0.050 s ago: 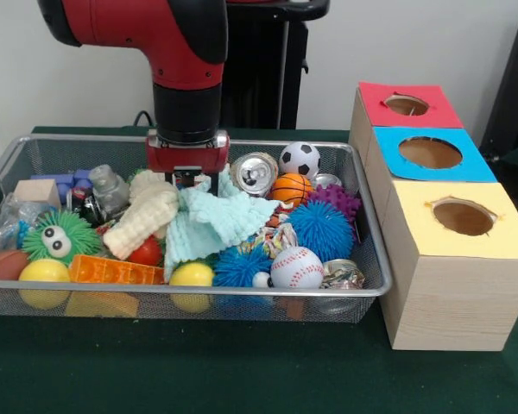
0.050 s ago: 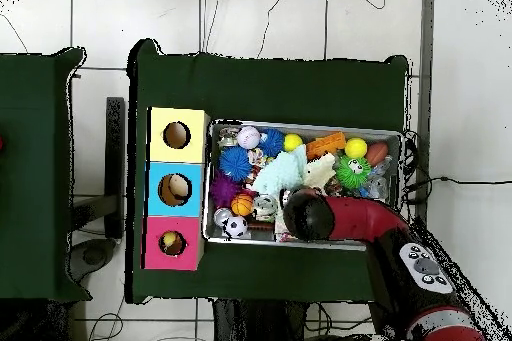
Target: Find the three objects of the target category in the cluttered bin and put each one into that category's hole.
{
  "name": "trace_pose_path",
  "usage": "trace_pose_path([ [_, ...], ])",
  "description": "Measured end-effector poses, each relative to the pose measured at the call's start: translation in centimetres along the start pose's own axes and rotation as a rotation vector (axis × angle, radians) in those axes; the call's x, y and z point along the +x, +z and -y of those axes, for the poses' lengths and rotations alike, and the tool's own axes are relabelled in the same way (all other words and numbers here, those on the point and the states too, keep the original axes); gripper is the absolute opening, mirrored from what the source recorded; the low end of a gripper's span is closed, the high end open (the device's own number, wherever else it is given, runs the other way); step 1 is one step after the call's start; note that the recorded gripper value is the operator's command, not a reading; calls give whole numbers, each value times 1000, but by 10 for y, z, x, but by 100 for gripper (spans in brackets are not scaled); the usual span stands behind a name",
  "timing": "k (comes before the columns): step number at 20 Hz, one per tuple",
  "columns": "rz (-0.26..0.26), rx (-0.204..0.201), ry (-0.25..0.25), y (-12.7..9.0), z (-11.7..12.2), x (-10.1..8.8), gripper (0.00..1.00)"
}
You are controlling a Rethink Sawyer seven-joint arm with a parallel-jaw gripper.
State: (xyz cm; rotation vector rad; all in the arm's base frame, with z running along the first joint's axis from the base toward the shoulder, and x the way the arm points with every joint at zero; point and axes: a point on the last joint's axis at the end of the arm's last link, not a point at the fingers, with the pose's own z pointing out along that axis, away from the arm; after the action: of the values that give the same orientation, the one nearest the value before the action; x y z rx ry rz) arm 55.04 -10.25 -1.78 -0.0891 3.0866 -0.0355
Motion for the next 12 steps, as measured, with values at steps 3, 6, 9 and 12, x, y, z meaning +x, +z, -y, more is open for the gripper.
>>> trace_pose_path([
  [3,-14,14,33,-5,32,9,100],
  [6,-5,31,63,-11,61,16,100],
  [9,3,49,92,-17,89,24,100],
  [12,5,63,114,-21,111,32,100],
])
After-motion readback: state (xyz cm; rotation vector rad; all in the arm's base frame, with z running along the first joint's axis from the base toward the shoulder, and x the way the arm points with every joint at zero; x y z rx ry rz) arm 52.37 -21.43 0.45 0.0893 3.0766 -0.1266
